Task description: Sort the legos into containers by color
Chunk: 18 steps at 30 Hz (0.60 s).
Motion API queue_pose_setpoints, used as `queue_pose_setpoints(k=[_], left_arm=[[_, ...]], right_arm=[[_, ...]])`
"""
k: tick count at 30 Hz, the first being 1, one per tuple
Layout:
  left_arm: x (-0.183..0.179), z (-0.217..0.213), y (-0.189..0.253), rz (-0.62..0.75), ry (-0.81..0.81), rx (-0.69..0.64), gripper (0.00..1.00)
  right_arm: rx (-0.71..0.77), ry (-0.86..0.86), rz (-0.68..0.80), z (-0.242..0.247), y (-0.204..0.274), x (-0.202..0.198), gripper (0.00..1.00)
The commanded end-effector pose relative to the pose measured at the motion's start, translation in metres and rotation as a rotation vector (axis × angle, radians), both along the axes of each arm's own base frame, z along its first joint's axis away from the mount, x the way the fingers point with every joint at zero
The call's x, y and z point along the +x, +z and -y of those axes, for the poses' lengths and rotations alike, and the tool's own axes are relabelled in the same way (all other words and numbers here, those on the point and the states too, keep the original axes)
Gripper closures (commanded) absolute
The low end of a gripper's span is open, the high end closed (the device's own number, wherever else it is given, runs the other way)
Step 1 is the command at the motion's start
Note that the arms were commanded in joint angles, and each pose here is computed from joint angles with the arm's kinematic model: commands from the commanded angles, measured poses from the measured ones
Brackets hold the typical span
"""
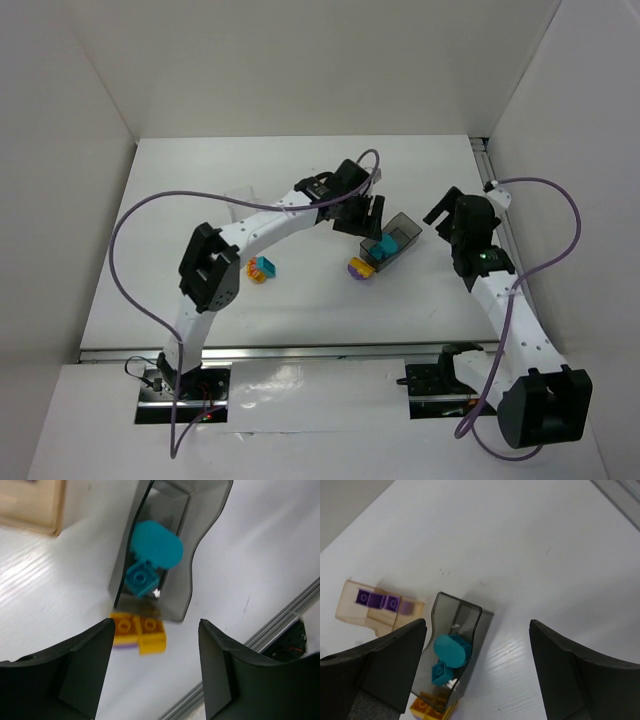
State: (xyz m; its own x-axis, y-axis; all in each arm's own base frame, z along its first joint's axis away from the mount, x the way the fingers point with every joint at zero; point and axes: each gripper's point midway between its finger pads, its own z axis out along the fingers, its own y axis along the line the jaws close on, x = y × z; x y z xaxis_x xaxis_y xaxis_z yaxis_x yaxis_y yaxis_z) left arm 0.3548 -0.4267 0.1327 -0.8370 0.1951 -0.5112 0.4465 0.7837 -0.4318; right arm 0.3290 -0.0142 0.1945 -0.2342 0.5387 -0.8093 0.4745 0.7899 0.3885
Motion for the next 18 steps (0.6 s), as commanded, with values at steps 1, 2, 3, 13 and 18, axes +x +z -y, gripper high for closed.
queue_pose_setpoints(k=[1,2,3,13,18], left_arm=[[-0.004,-0.041,0.069,0.169,0.091,0.034,0.25],[-0.008,-0.054,0.072,0.183,0.117,0.062,0.25],[-0.016,-0.072,0.082,0.202,0.153,0.07,0.25],[-0.007,-0.196,0.127,0.28,0.483,0.045,0.25],[-0.007,-0.205,0.129,0.28,0.5,0.006,0.25]], right_arm=[[-0.009,0.213,0.008,-0.028,-0.001,0.003,0.11],[0.011,0.255,0.015,-0.036,-0.003,0.001,0.11],[0.04,0.359,0.029,-0.058,-0.003,0.0,0.11],[-0.076,0.822,-0.115,-0.206,-0.047,-0.075,0.11],[-0.145,0.858,-0.148,-0.238,-0.062,-0.088,0.11]])
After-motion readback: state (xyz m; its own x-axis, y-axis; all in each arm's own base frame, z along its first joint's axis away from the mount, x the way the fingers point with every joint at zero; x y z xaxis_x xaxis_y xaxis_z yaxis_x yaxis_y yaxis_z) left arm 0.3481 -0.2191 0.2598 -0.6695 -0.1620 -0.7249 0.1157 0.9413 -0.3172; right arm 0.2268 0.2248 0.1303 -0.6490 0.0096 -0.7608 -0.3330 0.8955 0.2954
